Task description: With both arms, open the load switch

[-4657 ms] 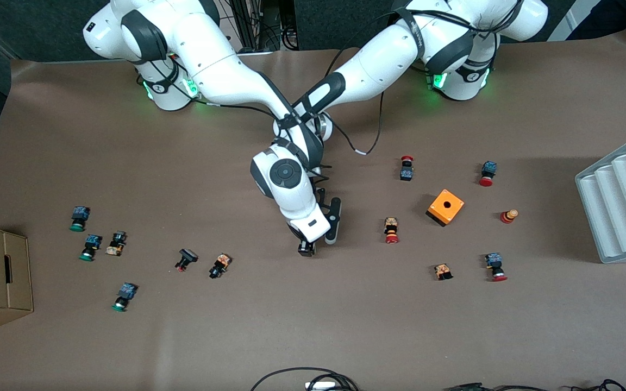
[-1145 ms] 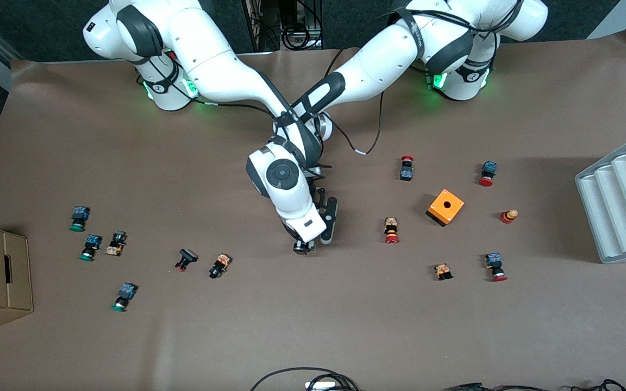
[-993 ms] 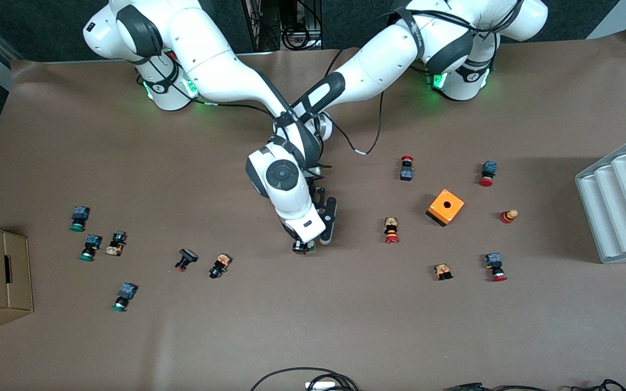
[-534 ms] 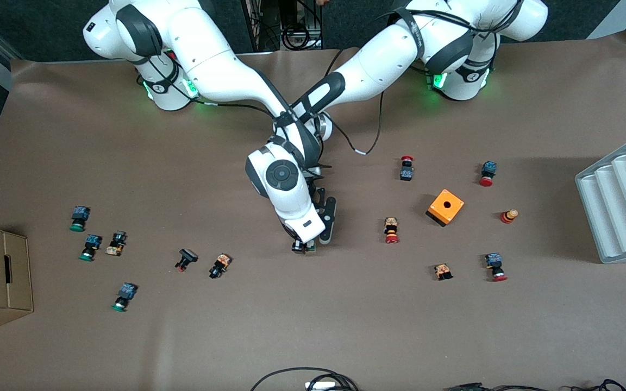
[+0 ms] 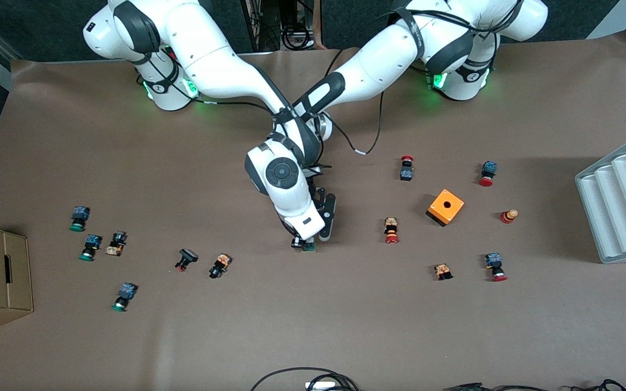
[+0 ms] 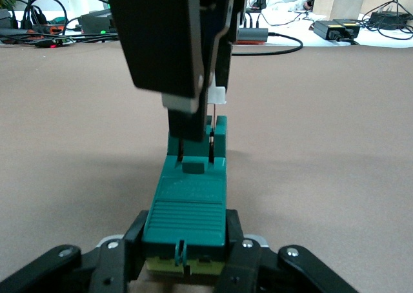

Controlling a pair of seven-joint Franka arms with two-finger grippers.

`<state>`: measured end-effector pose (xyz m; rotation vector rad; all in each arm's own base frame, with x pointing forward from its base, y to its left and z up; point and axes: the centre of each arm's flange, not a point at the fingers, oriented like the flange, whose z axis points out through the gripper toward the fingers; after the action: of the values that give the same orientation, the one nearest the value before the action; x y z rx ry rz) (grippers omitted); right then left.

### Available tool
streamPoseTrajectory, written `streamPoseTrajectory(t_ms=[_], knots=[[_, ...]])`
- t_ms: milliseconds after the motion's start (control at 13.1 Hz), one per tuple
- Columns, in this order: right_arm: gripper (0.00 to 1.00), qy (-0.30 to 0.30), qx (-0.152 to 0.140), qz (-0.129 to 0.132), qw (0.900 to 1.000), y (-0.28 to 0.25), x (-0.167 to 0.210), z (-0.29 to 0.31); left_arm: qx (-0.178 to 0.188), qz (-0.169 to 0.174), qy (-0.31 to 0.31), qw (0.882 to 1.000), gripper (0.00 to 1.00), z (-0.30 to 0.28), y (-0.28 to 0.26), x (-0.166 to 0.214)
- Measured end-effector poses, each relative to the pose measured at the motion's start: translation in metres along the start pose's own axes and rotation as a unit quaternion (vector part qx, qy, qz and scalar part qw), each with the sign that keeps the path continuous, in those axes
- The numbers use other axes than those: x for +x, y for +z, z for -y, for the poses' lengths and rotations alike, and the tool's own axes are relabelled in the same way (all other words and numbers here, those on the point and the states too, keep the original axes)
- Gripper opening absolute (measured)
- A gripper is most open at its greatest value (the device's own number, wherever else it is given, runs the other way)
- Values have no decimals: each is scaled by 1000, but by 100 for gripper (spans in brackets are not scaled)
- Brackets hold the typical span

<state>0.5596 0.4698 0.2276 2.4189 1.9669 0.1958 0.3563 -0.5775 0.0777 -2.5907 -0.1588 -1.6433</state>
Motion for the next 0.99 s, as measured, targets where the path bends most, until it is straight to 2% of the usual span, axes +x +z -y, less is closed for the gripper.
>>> streamPoseTrajectory(t_ms=[993], knots=[[59,-1,9,5,1000,-3,-2,6,0,-9,3,1000,50,0,-1,-3]])
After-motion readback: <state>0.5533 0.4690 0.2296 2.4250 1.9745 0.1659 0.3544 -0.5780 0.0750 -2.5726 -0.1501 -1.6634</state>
